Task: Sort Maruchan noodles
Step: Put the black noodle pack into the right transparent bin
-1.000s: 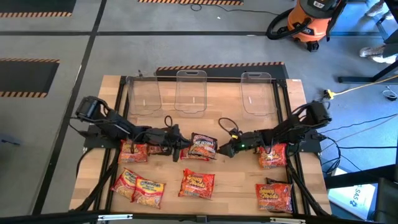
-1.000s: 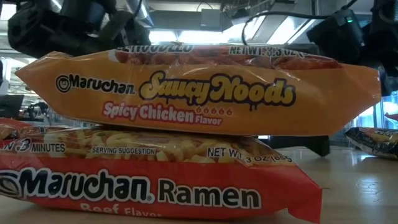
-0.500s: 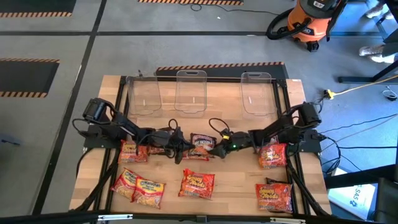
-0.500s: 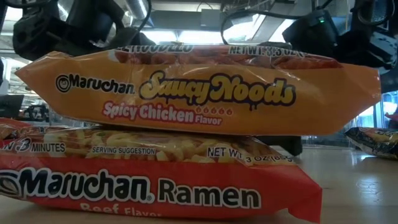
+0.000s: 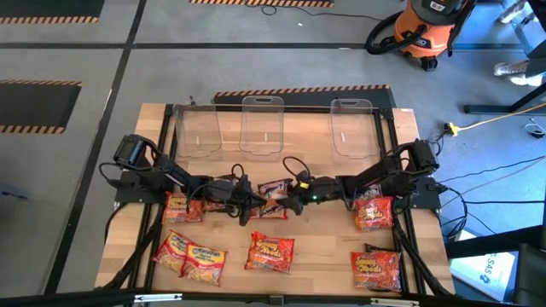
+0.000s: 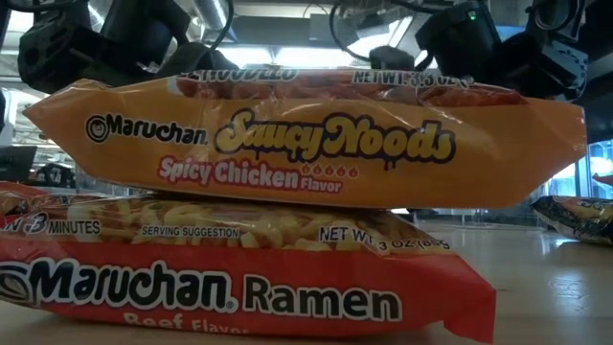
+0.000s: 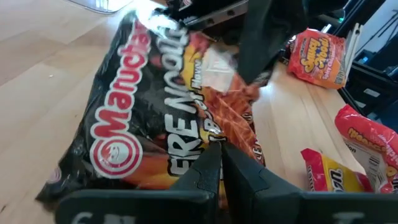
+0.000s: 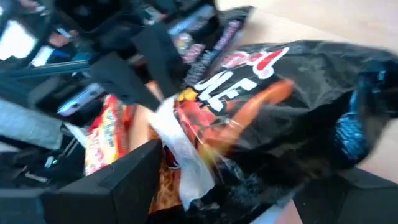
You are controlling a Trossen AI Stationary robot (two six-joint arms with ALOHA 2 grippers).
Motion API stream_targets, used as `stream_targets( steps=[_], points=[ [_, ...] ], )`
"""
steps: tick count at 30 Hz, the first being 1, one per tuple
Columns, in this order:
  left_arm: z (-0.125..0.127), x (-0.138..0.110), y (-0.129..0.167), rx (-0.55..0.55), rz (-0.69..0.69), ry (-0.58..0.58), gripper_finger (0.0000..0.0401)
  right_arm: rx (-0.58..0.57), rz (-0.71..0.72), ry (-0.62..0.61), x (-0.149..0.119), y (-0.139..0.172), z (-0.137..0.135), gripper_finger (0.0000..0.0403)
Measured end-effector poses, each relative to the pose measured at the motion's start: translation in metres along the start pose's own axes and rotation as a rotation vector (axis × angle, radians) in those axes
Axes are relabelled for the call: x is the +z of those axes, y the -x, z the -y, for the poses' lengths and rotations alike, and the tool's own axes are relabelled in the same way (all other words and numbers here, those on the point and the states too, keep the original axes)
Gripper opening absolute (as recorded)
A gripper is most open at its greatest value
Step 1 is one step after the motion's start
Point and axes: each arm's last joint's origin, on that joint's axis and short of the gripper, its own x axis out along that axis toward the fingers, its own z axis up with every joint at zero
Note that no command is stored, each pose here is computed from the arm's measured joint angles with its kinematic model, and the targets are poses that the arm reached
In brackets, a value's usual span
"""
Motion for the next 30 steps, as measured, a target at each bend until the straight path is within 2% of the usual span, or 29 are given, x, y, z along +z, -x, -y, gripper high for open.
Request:
stream_targets(
  steps=[4, 9, 14, 17, 26, 30],
  points=[
    [0.000, 0.000, 0.000, 0.005, 0.003, -0.001, 0.0011, 0.050, 0.002, 0.031, 0.004, -0.002, -0.006, 0.0296],
    [0.000, 0.002, -0.001, 0.006, 0.010, -0.028, 0.0011, 0.022, 0.053, 0.071, 0.009, -0.006, -0.010, 0.0296],
    [0.006, 0.010, -0.007, -0.013, 0.039, -0.083, 0.0011, -0.021, 0.022, 0.109, 0.010, -0.011, -0.012, 0.0286],
    [0.006, 0.011, -0.007, -0.017, 0.041, -0.095, 0.0011, -0.028, -0.010, 0.131, 0.009, -0.011, -0.011, 0.0255],
    [0.010, 0.020, -0.002, -0.029, 0.062, -0.091, 0.0011, -0.005, -0.024, 0.221, 0.010, -0.010, -0.014, 0.0119],
    [0.012, 0.031, 0.008, -0.019, 0.039, -0.096, 0.0011, 0.008, -0.041, 0.295, 0.012, -0.006, -0.018, 0.0111]
  ],
)
